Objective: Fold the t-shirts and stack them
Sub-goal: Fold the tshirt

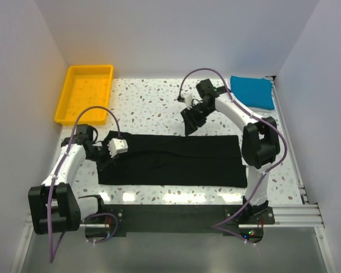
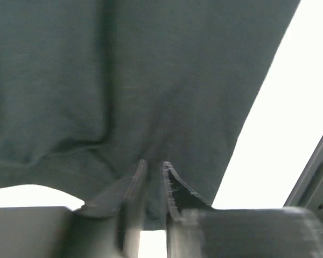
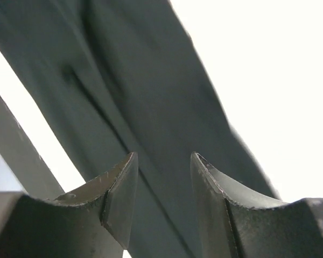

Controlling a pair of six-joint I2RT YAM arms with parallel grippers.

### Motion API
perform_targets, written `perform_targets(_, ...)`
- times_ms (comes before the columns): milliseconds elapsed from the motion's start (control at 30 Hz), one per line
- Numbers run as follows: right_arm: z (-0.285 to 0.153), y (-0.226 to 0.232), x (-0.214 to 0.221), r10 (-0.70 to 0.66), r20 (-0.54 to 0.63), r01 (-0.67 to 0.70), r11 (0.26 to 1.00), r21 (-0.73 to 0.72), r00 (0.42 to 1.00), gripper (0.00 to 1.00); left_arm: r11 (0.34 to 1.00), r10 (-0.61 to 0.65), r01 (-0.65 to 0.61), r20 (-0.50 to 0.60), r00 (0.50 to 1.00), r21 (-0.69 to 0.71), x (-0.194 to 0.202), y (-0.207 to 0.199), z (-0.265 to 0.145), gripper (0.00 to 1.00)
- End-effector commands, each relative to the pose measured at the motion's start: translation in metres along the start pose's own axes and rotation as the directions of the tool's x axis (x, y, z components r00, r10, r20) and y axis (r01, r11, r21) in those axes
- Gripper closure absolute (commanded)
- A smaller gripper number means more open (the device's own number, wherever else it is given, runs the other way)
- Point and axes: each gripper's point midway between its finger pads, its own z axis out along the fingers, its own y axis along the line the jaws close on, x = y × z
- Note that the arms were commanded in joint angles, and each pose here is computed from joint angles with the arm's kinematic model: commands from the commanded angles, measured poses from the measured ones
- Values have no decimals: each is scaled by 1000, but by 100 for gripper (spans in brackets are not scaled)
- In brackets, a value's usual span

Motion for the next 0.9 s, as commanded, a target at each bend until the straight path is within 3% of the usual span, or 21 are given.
perform_targets(0, 22, 30, -70, 55, 150, -45, 997, -65, 987, 52, 983, -165, 175, 152, 974, -52, -25, 35, -16, 74)
perform_targets(100, 48, 52, -106, 69, 184, -52, 994, -99, 981, 51, 918, -391, 397, 187, 901, 3, -27, 48, -20, 51)
perform_targets(133, 56, 57, -111, 71, 180, -52, 993, -107, 981, 51, 878, -474, 478, 176, 863, 23, -24, 49, -17, 50)
perform_targets(233, 86, 76, -124, 83, 157, -61, 989, -138, 984, 51, 813, -566, 582, 203, 799, -19, -23, 68, -24, 40)
perform_targets(533, 153, 102, -140, 73, 131, -49, 982, -182, 989, 49, 725, -683, 684, 211, 700, 81, -27, 79, -15, 36)
perform_targets(867, 173, 110, -139, 96, 113, -66, 968, -242, 989, 53, 688, -720, 720, 205, 663, 91, -23, 83, -5, 35)
